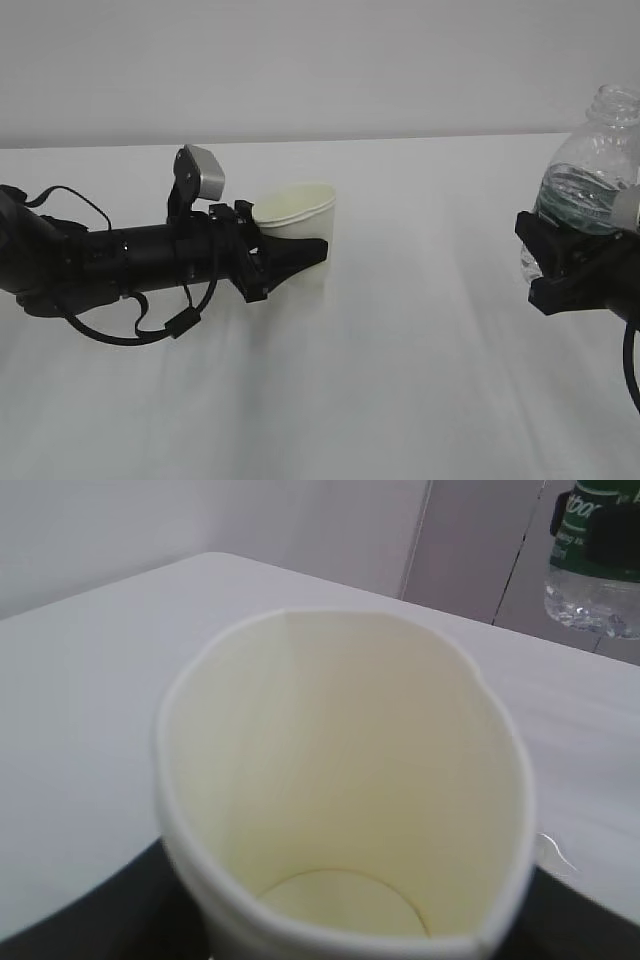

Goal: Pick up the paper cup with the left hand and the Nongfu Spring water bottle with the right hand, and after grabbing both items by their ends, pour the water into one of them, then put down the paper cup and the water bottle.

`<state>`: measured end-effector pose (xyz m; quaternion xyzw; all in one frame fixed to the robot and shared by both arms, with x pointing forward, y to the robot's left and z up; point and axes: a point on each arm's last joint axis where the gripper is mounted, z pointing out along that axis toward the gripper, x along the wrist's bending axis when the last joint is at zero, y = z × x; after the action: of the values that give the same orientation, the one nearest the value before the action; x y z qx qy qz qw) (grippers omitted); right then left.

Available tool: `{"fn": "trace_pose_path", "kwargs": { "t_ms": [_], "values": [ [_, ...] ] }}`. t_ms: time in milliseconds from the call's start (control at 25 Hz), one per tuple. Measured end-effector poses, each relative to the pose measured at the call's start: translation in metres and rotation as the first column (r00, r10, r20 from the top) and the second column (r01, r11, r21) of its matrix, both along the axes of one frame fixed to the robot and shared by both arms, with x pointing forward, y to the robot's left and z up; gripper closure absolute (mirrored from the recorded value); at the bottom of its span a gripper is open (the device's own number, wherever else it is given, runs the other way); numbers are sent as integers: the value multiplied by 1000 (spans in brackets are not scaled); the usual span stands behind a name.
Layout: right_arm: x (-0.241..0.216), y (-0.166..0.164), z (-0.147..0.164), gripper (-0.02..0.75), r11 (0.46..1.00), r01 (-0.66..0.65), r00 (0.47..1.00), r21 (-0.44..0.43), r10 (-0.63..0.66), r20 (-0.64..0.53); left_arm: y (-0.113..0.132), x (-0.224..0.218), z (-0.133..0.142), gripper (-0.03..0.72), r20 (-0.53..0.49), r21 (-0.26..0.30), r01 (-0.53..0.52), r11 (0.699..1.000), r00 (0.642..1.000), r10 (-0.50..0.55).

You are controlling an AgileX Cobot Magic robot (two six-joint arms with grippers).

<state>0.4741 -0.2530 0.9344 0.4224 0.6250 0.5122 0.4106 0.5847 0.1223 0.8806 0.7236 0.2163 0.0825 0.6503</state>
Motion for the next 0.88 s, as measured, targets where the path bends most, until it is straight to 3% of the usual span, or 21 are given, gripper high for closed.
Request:
{"fn": "trace_pose_path", "kwargs": {
  "t_ms": [280, 400, 880],
  "values": [
    [0, -1, 0, 381, 1000, 13, 1000, 4, -13, -1, -34, -20, 0, 249, -2, 4, 105, 994, 994, -105],
    [1, -2, 0, 381, 1000, 29, 1000, 10, -29, -1, -45, -27, -3, 249, -11, 37, 131, 991, 991, -131],
    [1, -4, 0, 381, 999, 45, 999, -2, -45, 3, -51, -33, -1, 250, 2, 18, 180, 984, 984, -180]
  ]
}}
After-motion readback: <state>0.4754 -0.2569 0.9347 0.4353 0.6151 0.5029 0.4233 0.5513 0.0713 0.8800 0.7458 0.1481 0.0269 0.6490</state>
